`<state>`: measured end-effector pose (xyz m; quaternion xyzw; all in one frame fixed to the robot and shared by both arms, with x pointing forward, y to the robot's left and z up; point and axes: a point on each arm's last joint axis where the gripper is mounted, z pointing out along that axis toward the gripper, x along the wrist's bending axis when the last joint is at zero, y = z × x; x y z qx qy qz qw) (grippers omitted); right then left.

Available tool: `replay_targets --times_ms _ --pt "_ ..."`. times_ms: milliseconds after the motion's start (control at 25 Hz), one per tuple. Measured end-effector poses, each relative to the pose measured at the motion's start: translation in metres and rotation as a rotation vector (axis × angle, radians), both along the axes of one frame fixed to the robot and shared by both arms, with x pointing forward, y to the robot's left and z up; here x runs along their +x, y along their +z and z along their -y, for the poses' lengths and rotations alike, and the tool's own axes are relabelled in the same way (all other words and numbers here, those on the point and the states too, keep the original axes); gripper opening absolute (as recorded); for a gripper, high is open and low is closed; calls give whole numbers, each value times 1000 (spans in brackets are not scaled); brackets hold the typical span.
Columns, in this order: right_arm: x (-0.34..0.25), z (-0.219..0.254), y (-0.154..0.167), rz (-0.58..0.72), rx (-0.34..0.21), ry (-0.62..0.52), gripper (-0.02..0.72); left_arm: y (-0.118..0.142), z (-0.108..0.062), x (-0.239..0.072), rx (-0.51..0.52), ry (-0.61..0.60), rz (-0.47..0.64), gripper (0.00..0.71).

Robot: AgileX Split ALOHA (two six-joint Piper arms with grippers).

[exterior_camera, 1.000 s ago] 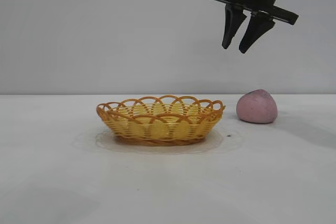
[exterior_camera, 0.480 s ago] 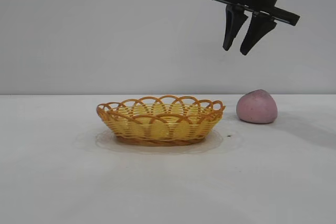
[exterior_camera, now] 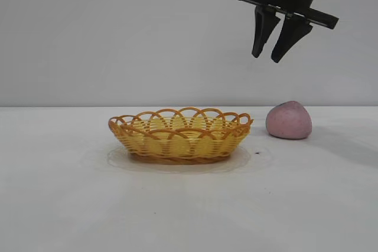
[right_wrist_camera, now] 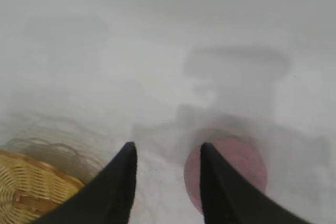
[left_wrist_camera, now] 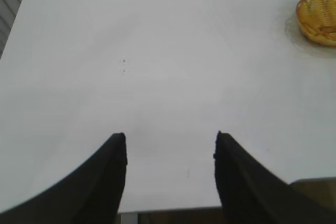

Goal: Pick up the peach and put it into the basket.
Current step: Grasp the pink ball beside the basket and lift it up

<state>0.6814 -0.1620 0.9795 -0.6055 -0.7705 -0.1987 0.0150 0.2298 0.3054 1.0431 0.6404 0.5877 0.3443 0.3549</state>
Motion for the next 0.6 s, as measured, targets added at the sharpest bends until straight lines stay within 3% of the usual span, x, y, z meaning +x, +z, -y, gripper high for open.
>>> replay_targets --times_ms 280,560,600 --pt "-1 7 -10 -38 -94 20 247 0 0 0 2 -1 4 384" --pt "3 10 -62 -151 -168 37 247 0 0 1 2 1 6 384" --pt "4 9 -64 -148 -168 37 130 0 0 1 2 11 6 384"
